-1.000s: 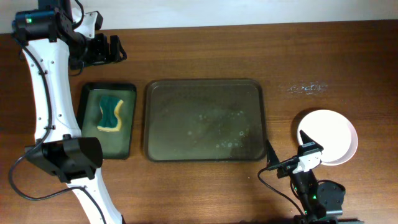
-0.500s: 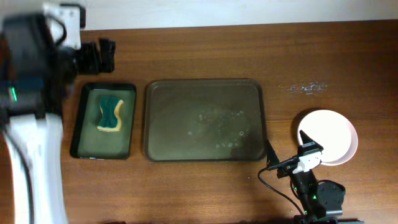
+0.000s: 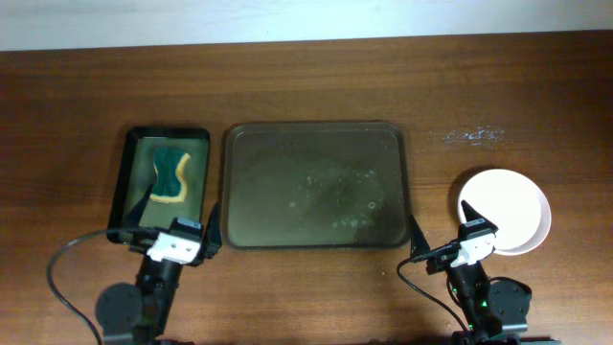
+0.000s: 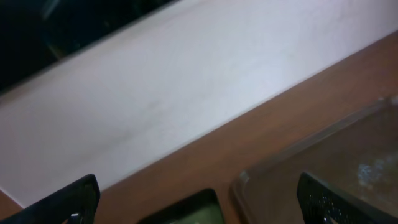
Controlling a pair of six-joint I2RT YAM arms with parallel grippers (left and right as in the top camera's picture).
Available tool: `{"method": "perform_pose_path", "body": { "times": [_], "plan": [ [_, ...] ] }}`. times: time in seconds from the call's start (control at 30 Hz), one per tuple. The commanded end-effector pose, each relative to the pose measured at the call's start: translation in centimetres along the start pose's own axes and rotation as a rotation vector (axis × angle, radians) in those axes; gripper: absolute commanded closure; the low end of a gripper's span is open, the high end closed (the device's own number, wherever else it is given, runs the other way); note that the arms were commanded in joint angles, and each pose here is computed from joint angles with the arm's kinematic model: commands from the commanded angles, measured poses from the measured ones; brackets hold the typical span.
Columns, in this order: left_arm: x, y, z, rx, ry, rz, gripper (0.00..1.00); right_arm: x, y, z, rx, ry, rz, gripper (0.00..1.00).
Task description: Clean dirty plates on tray and stack at the side
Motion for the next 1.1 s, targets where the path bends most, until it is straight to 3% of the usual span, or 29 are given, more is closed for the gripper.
{"method": "perform_pose_path", "body": {
  "times": [0.0, 0.33, 1.07],
  "plan": [
    [-1.4, -3.2, -0.4, -0.015, -0.011, 0.064, 0.01, 0.2, -0.2, 0.0, 0.001, 0.013, 0.001, 0.02],
    [-2.4, -8.3, -1.3, 0.101, 0.066, 0.050, 0.01, 0.2, -0.2, 0.0, 0.001, 0.013, 0.001, 0.02],
    [-2.4, -8.2, -1.2, 0.100, 0.063, 0.046, 0.00, 0.2, -0.2, 0.0, 0.001, 0.013, 0.001, 0.02]
  ]
}}
Point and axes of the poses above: each gripper's point midway between its finger pads, its own z axis out along the fingers, its own x axis along the line the jaws close on, y = z × x, the point moved 8 cm from there along -z, back along the fingers, and after that the axes turned 6 degrees about -z, right-handed, at the moved point
